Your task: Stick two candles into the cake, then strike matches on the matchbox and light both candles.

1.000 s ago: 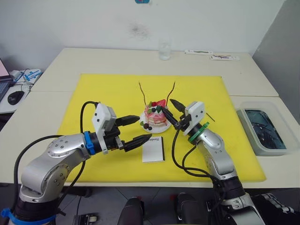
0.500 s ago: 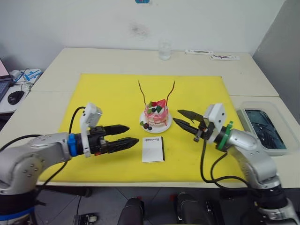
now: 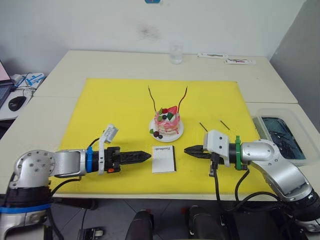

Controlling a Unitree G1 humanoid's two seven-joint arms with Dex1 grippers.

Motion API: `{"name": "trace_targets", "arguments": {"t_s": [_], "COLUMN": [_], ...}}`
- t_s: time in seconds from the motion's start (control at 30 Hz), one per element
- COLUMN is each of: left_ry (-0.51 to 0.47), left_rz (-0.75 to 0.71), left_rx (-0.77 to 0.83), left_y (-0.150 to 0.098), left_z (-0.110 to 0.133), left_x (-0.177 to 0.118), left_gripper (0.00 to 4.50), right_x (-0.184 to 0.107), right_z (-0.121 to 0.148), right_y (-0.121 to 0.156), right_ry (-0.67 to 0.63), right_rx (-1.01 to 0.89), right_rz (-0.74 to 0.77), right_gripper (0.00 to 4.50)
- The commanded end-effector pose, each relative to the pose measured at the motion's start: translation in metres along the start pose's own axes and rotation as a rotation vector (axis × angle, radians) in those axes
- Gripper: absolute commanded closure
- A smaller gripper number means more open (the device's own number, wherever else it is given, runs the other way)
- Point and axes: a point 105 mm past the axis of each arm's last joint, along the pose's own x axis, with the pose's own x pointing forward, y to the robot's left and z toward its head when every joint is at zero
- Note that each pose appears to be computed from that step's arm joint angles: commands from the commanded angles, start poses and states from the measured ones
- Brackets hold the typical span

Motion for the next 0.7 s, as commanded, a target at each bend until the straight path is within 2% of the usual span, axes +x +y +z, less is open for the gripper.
{"name": "trace_targets", "arguments": {"t_s": [0.03,0.3,0.53,0.7], "left_ry": [0.024,0.025,0.010,0.033], "left_rz": [-0.007,-0.047,-0.097,-0.062], "left_rx": [-0.031,-0.067,-0.078,-0.091], "left_y": [0.000,-0.004,-0.013,-0.005], "left_z": [-0.004,-0.006,-0.002,-0.007], "left_x": [0.009,0.032,0.041,0.046], "left_gripper": [0.00,0.00,0.00,0.00], "right_x": [0.002,0.013,0.022,0.028], "right_z": [0.003,-0.014,-0.018,-0.025], "right_y": [0.000,0.009,0.008,0.006], "right_ry": [0.021,0.102,0.110,0.129], "right_rx": [-0.043,-0.061,-0.065,-0.064], "right_rz": [0.028,0.088,0.099,0.096], "right_gripper": [4.48,4.48,4.48,4.48]}}
